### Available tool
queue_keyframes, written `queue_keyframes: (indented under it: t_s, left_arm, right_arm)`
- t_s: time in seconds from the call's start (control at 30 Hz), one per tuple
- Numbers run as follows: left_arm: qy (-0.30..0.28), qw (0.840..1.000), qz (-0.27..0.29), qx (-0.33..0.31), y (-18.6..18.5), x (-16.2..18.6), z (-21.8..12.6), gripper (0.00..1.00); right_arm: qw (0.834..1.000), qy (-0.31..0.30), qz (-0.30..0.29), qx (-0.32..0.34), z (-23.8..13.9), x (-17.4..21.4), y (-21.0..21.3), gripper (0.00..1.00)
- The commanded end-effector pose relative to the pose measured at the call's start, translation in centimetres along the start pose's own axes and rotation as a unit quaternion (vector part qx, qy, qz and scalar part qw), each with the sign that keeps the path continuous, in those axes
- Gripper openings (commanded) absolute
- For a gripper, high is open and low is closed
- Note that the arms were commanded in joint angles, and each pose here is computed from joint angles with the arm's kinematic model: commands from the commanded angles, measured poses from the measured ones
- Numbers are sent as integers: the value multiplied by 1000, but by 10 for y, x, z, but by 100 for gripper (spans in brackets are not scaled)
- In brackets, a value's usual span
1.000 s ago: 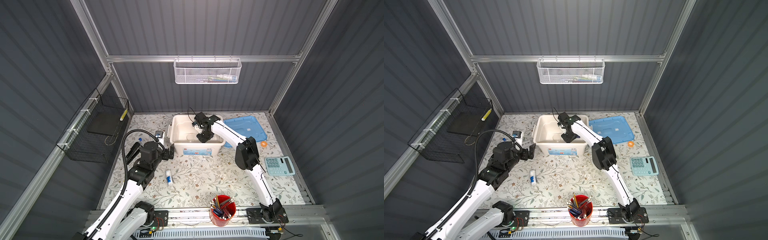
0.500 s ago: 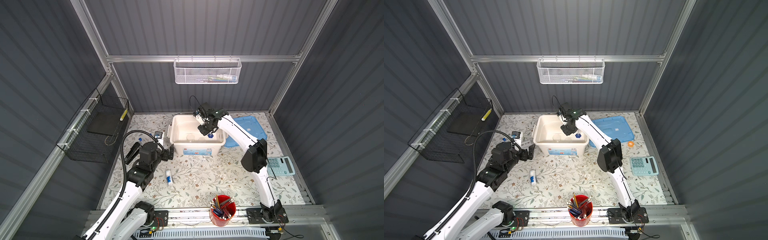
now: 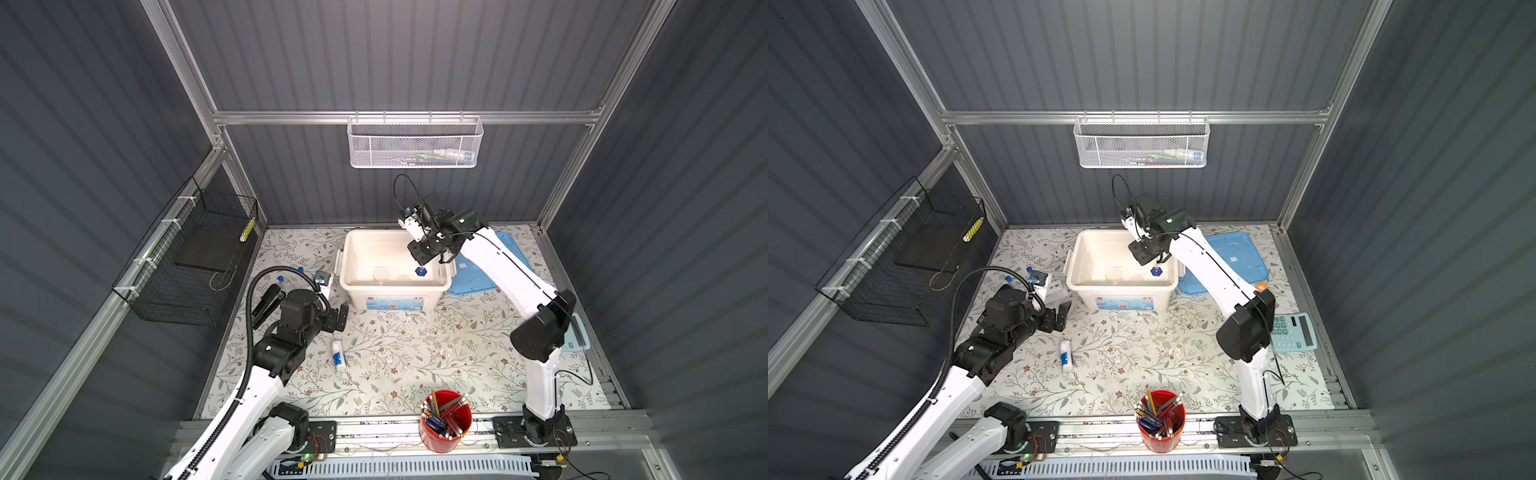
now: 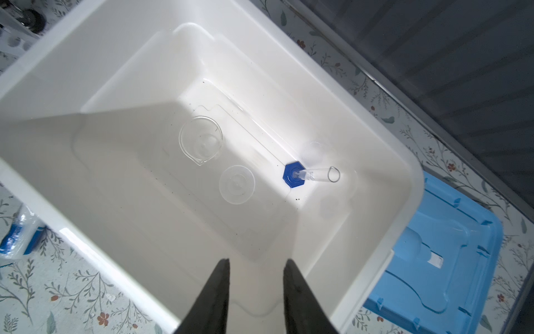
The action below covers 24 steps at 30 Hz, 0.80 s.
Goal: Organize the chemistry lab equipment
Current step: 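Raise the right gripper from the tub while the left gripper moves toward the cotton roll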
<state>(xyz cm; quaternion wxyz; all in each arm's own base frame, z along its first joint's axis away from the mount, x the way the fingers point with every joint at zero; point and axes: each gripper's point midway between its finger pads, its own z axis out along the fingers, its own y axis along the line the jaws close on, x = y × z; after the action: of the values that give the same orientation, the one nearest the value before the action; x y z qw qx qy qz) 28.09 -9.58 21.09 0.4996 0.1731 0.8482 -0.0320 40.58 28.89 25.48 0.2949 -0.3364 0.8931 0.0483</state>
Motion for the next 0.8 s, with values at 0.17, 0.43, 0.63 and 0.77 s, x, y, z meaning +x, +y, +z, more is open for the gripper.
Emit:
queue_keyframes:
  t_s: [0.17,0.43,0.63,0.77]
  left_arm:
    - [60,994,88,25,-7,36,-8,100]
    - [95,980,157,75,-22,71,-9,100]
    - [134,962,201,125,-37,100,-2,100]
    - [132,959,215,130,-38,108,-2,100]
  right_arm:
    - [998,-58,27,27,-40,13,-12,38]
    - [993,-98,52,28,-64,32,-15,40]
    - [992,-105,70,26,-65,45,-20,42]
    - [993,-91,75,24,-56,55,-19,43]
